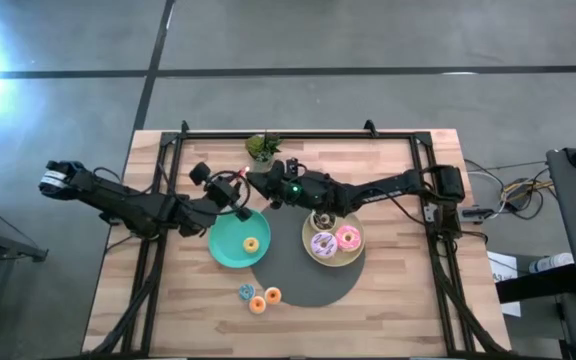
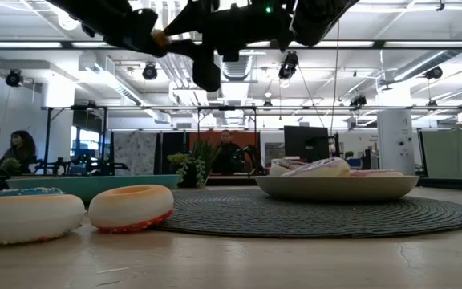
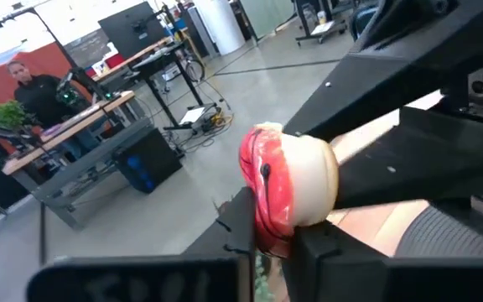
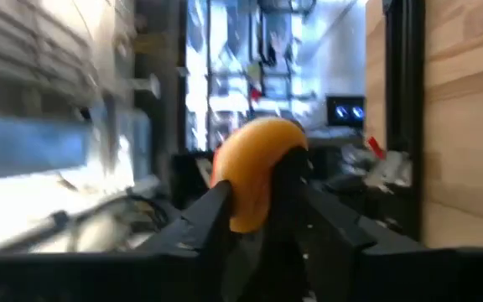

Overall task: Pick & Place donuts
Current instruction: Put the orange doughnut on the green plate

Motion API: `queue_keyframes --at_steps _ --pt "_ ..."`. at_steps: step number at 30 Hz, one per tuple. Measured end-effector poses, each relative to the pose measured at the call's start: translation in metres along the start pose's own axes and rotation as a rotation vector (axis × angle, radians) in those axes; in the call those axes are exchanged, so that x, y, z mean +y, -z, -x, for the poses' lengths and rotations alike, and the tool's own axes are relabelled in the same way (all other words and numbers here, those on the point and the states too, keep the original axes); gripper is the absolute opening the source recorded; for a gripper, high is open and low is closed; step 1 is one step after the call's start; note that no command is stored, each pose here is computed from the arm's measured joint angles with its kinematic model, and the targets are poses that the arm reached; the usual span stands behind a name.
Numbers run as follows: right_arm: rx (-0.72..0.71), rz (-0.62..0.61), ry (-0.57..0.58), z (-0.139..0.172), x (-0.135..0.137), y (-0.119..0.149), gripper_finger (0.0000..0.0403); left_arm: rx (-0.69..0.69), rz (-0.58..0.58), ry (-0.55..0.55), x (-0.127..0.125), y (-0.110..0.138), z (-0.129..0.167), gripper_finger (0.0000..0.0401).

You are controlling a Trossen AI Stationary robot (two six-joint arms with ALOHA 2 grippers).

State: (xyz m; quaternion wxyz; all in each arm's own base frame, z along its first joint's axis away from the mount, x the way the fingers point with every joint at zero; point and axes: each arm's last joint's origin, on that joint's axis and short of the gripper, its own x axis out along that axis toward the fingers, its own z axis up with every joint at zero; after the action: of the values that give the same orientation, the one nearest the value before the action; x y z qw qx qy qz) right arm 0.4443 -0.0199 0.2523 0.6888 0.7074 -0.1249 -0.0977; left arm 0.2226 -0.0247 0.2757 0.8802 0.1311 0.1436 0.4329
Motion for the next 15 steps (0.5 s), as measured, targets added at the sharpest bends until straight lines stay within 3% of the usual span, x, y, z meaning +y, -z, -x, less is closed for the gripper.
queue_keyframes --at_steps 8,12,15 --pt "0.173 0.330 0.233 0.014 0.008 -0.015 0.0190 0.082 -0.045 0.000 0.002 0.017 0.008 0.0005" --pt "0.139 0.511 0.354 0.037 0.033 -0.026 0.0200 0.171 -0.048 0.101 0.004 0.031 0.016 0.0005" --pt "0.090 0.608 0.430 0.058 0.054 -0.036 0.0201 0.323 -0.040 0.214 0.004 0.047 0.020 0.0005"
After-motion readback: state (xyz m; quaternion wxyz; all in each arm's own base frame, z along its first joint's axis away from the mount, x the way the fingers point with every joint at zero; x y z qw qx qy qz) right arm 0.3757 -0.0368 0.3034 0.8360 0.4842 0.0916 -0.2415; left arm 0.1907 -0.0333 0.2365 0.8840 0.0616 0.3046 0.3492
